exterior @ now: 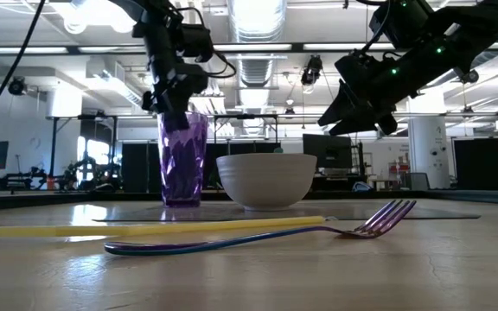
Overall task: Pick & Place Utensil
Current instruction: Put the yellow straw into the purple glass on the brown placemat
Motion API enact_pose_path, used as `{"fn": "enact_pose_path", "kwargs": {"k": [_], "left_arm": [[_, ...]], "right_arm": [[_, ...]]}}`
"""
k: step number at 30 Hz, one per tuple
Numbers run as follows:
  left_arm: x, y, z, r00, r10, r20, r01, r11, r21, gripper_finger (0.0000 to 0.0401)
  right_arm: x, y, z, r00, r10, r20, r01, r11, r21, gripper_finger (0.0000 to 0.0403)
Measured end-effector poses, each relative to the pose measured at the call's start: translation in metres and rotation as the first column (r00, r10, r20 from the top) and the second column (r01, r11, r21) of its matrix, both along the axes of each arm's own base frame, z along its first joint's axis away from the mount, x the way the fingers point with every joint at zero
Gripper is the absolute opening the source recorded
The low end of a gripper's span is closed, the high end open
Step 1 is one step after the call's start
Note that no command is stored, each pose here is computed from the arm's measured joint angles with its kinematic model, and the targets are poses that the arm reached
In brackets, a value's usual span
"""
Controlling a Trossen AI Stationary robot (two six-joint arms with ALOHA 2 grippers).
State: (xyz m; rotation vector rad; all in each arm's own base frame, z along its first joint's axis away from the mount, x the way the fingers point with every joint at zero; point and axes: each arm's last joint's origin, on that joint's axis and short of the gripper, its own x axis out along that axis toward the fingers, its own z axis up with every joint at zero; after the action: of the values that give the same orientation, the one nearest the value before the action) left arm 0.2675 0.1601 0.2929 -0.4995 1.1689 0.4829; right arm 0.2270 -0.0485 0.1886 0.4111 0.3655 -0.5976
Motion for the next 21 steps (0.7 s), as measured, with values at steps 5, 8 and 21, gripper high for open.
{"fn": "enact_pose_path", "kwargs": {"k": [5, 8, 21], "left_arm": [[0.001, 0.001, 0.012, 1.000, 0.000, 0.025, 0.000, 1.000, 0.015, 0.0176], [0.001, 0.001, 0.020, 0.999, 0.000, 0.032, 0.000, 1.000, 0.019, 0.0177], [-0.001, -0.005, 0.062, 0.996, -0.043, 0.075, 0.038, 0.997, 0.062, 0.0177]], "right_arm": [[0.000, 0.000, 0.000, 1.000, 0.000, 0.000, 0.000, 1.000, 0.000, 0.0210], [0.000, 0.000, 0.000, 1.000, 0.000, 0.000, 0.000, 1.000, 0.000, 0.0210], [0.000, 0.001, 0.000, 1.000, 0.008, 0.000, -0.008, 1.000, 0.003, 0.0210]]}}
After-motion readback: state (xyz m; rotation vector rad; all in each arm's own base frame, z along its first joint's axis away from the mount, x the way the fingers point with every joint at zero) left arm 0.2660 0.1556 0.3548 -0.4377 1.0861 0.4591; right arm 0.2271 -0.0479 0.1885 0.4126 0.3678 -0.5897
